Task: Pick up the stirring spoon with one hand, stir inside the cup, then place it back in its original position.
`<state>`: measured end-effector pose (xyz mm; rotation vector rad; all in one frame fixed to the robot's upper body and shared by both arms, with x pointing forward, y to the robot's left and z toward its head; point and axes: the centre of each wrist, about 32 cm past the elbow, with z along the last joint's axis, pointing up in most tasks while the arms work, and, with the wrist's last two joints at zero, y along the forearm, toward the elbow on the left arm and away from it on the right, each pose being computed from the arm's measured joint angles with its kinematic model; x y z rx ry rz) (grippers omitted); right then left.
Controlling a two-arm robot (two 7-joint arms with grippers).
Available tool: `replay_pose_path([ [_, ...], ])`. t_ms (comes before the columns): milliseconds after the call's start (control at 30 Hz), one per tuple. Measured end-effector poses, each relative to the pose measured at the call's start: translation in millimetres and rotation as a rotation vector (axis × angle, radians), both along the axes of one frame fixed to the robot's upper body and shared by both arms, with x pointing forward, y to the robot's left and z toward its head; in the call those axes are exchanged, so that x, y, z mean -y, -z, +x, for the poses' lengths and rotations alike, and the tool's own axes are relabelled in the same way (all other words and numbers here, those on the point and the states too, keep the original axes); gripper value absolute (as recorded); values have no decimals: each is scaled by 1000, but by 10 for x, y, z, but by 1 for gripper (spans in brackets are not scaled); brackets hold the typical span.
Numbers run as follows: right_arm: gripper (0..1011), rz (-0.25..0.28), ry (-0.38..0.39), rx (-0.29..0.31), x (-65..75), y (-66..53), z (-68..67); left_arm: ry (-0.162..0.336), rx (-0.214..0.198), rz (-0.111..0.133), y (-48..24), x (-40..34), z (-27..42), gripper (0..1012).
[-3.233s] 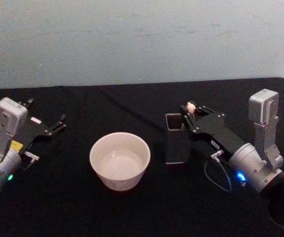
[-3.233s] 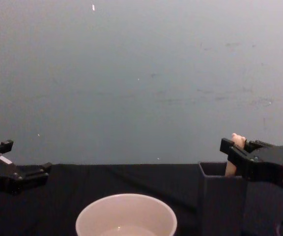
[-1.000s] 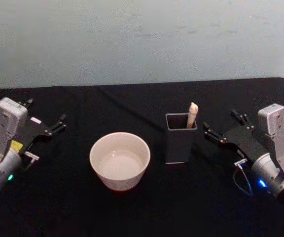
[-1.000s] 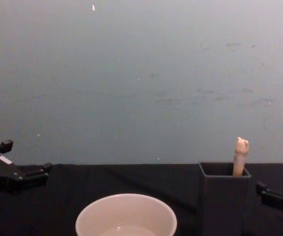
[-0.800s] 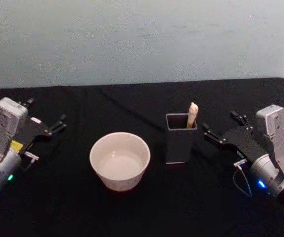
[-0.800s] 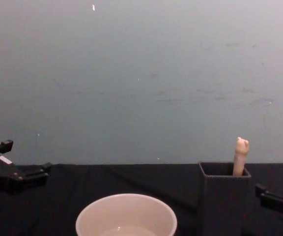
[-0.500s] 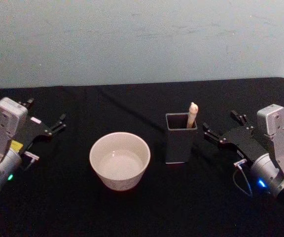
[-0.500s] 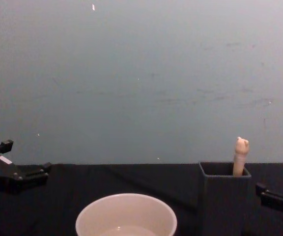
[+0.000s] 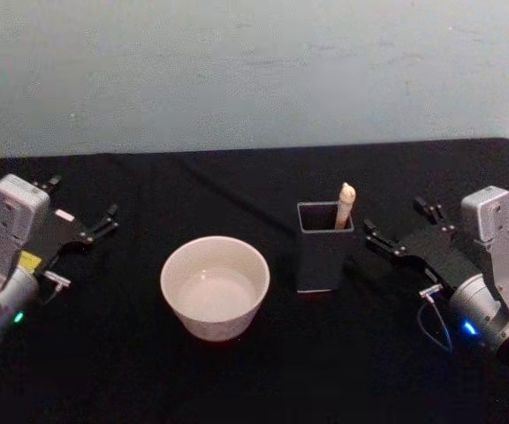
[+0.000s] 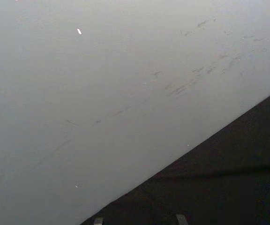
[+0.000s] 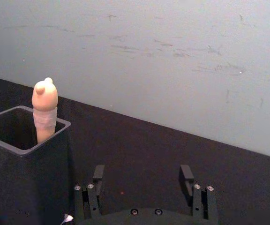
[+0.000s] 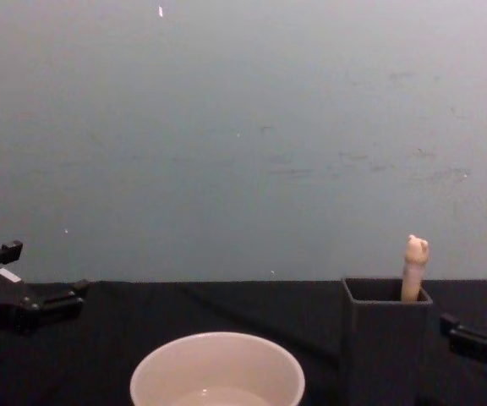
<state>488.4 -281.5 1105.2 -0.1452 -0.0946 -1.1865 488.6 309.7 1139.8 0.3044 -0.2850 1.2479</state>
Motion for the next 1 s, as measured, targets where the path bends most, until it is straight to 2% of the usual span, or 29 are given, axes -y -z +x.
replay_pose_path([
  [1000, 1000, 1, -1, 1, 0, -4, 1, 0, 0, 0, 0, 0, 0, 1001],
])
